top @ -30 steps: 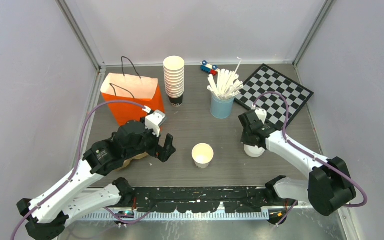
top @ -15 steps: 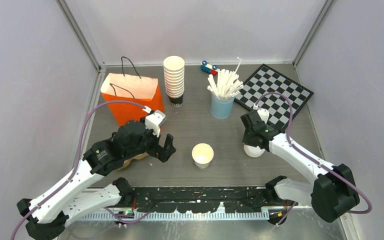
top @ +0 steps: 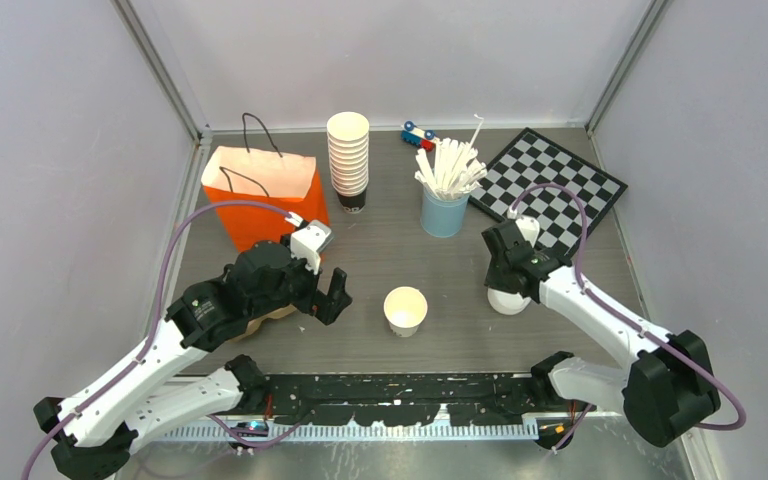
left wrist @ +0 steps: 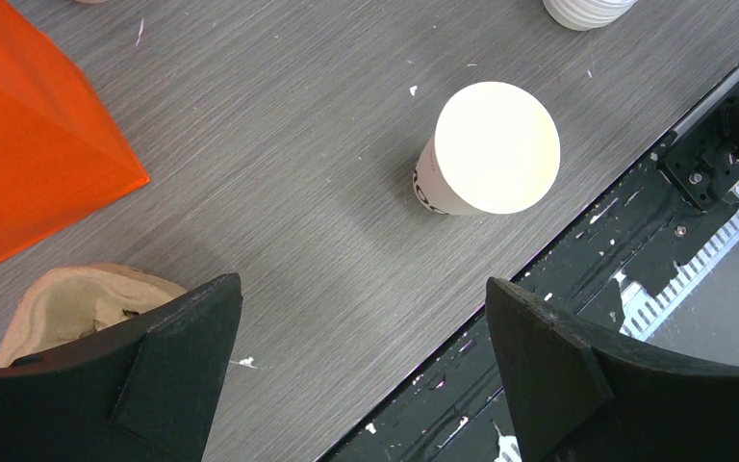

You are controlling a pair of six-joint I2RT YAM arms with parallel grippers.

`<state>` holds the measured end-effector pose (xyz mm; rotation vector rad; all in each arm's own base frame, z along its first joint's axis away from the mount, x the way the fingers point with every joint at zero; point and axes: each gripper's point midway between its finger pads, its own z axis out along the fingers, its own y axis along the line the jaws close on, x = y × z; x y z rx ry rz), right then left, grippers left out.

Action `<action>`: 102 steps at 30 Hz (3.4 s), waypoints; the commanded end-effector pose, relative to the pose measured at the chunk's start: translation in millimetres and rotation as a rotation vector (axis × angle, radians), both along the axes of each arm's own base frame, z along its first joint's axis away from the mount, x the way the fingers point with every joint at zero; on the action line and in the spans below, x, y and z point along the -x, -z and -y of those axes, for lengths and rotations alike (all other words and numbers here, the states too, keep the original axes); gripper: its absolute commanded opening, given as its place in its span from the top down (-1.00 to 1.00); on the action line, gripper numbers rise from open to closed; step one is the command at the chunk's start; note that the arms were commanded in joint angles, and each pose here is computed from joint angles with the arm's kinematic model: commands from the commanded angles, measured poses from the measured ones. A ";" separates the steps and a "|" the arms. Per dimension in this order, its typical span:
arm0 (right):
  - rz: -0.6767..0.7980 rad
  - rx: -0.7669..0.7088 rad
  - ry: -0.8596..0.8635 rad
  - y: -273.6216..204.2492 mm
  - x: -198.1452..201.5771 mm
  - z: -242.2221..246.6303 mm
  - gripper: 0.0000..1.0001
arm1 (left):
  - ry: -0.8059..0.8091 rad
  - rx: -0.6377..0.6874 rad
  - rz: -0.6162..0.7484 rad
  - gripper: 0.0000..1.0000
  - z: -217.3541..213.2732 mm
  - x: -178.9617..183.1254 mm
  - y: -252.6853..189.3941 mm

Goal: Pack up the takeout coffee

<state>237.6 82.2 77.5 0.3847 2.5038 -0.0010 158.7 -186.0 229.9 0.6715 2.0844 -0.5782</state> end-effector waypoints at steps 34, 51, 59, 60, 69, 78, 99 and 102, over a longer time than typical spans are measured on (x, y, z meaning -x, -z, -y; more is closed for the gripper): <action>0.055 -0.078 -0.032 -11.8 -11.7 -15.8 0.99 | 0.020 0.022 0.015 -0.99 4.9 -0.1 -4.4; 0.013 -0.051 0.021 -7.2 -11.1 -10.6 0.55 | 0.031 0.024 0.010 -0.99 6.8 1.0 -4.3; -0.007 -0.049 0.017 3.5 -16.6 -15.1 0.50 | 0.032 0.025 0.010 -0.99 6.6 1.5 -4.0; -0.011 -0.048 0.016 5.5 -16.5 -15.5 0.50 | 0.032 0.023 0.009 -0.99 6.5 1.6 -3.4; -0.016 -0.036 0.014 11.7 -16.2 -13.6 0.84 | 0.029 0.023 0.013 -0.99 6.1 0.8 -4.4; 0.008 -0.038 -0.003 2.8 -15.6 -12.8 0.99 | 0.031 0.021 0.010 -1.00 6.3 1.1 -3.7; 0.073 -0.073 -0.031 -16.3 -13.3 -14.3 0.83 | 0.032 0.019 0.002 -1.00 7.8 0.7 -2.2; 0.058 -0.084 -0.055 -11.4 -12.3 -18.1 0.99 | 0.034 0.018 0.001 -1.00 8.0 1.1 -1.6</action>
